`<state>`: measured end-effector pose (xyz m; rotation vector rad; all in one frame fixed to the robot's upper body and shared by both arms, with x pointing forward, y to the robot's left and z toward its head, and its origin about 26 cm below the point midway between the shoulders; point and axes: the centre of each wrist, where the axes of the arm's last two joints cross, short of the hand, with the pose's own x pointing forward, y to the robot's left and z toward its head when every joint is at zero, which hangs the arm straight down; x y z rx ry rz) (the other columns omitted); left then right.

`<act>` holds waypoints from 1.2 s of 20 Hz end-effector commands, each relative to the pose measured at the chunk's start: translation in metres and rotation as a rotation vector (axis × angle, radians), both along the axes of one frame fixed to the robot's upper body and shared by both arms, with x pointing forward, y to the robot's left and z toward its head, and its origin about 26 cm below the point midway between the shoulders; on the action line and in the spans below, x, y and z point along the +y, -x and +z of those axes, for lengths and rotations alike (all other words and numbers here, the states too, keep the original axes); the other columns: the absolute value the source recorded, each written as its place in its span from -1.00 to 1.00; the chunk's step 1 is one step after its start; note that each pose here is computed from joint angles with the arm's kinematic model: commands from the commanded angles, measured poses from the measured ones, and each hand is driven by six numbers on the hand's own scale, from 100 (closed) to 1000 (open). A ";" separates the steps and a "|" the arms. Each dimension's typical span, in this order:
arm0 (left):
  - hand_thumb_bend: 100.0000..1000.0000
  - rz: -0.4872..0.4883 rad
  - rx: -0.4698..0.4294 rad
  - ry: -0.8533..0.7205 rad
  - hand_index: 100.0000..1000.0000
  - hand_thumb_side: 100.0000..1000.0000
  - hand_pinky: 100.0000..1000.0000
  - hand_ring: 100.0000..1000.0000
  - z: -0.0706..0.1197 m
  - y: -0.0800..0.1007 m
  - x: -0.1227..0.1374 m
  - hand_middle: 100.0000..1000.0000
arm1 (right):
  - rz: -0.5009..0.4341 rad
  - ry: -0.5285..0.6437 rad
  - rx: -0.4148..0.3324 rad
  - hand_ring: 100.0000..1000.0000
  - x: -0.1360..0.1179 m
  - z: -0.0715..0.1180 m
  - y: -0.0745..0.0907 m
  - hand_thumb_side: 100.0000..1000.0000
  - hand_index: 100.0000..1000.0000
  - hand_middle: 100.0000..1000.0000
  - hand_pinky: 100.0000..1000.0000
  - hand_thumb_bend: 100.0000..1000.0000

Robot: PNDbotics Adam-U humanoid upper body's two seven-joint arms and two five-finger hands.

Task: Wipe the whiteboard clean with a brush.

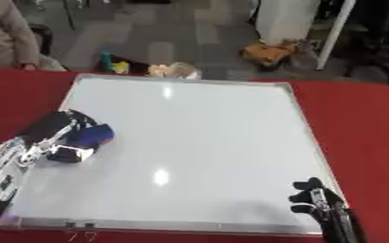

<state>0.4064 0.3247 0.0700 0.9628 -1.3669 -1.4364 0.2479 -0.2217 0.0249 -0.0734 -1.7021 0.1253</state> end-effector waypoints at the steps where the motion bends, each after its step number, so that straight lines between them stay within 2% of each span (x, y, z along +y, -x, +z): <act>1: -0.40 0.056 0.078 -0.061 0.47 -0.49 -0.03 -0.13 -0.019 0.011 0.023 -0.07 | -0.005 0.013 -0.019 0.19 -0.004 0.004 -0.002 0.74 0.29 -0.16 0.11 -1.00; 8: -0.37 0.070 0.086 -0.063 0.44 -0.49 -0.02 -0.11 -0.022 0.015 0.028 -0.06 | -0.005 0.014 -0.019 0.19 -0.004 0.004 -0.002 0.74 0.29 -0.16 0.11 -1.00; 12: -0.35 0.077 0.098 -0.115 0.43 -0.50 -0.01 -0.10 -0.027 0.019 0.034 -0.05 | -0.007 0.015 -0.020 0.19 -0.004 0.004 -0.002 0.74 0.29 -0.16 0.11 -1.00; 20: -0.32 0.129 0.089 -0.148 0.42 -0.52 -0.01 -0.10 -0.031 0.022 0.045 -0.04 | -0.012 0.014 -0.020 0.19 -0.004 0.004 -0.002 0.74 0.29 -0.16 0.11 -1.00; 24: -0.33 0.120 0.090 -0.155 0.42 -0.50 0.00 -0.10 -0.032 0.024 0.044 -0.04 | -0.011 0.013 -0.020 0.19 -0.004 0.004 -0.003 0.74 0.29 -0.16 0.11 -1.00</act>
